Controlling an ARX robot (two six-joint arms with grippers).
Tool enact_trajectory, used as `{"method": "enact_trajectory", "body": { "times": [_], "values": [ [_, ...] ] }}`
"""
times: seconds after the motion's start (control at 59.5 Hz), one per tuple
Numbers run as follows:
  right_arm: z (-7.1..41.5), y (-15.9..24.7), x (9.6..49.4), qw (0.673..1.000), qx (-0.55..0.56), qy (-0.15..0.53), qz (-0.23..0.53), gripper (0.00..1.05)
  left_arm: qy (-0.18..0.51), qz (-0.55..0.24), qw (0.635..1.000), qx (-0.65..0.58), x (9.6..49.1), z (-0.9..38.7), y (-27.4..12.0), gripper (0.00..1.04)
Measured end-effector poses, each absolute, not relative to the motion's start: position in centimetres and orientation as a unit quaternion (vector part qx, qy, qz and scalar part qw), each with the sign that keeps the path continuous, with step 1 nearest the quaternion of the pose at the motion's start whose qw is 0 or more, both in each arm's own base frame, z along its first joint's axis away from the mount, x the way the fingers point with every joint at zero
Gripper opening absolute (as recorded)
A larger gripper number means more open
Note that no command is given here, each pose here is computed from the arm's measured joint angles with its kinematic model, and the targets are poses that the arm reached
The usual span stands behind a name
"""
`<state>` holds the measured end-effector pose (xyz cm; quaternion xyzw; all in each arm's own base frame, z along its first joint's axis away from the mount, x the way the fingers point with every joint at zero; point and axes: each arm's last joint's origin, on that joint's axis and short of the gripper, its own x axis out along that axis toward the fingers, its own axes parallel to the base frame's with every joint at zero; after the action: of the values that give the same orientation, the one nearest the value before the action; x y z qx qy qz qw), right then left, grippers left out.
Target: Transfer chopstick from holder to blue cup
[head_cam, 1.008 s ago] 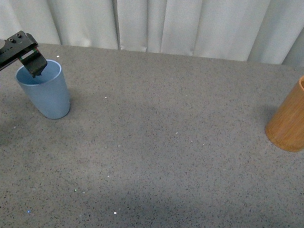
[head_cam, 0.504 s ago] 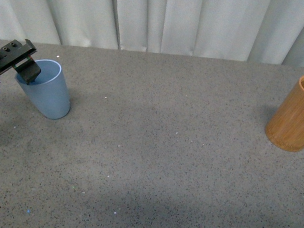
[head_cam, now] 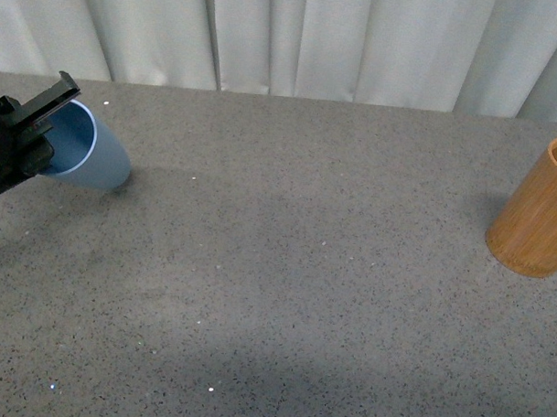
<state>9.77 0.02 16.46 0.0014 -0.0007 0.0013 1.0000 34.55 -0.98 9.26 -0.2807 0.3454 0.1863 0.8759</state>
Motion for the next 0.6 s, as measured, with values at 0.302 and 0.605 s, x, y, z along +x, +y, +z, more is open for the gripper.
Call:
{"method": "enact_trajectory", "body": {
  "times": [0.302,0.605],
  "values": [
    [16.5,0.0,9.8,1.000,0.001,-0.001,0.001,0.95,0.331,0.148,0.894,-0.265,33.8,10.5,-1.4,0.04],
    [16.5,0.0,9.8,1.000,0.001,-0.001,0.001,0.95,0.320,0.078,0.917,-0.224,33.3,13.1,-3.0,0.04]
  ]
}}
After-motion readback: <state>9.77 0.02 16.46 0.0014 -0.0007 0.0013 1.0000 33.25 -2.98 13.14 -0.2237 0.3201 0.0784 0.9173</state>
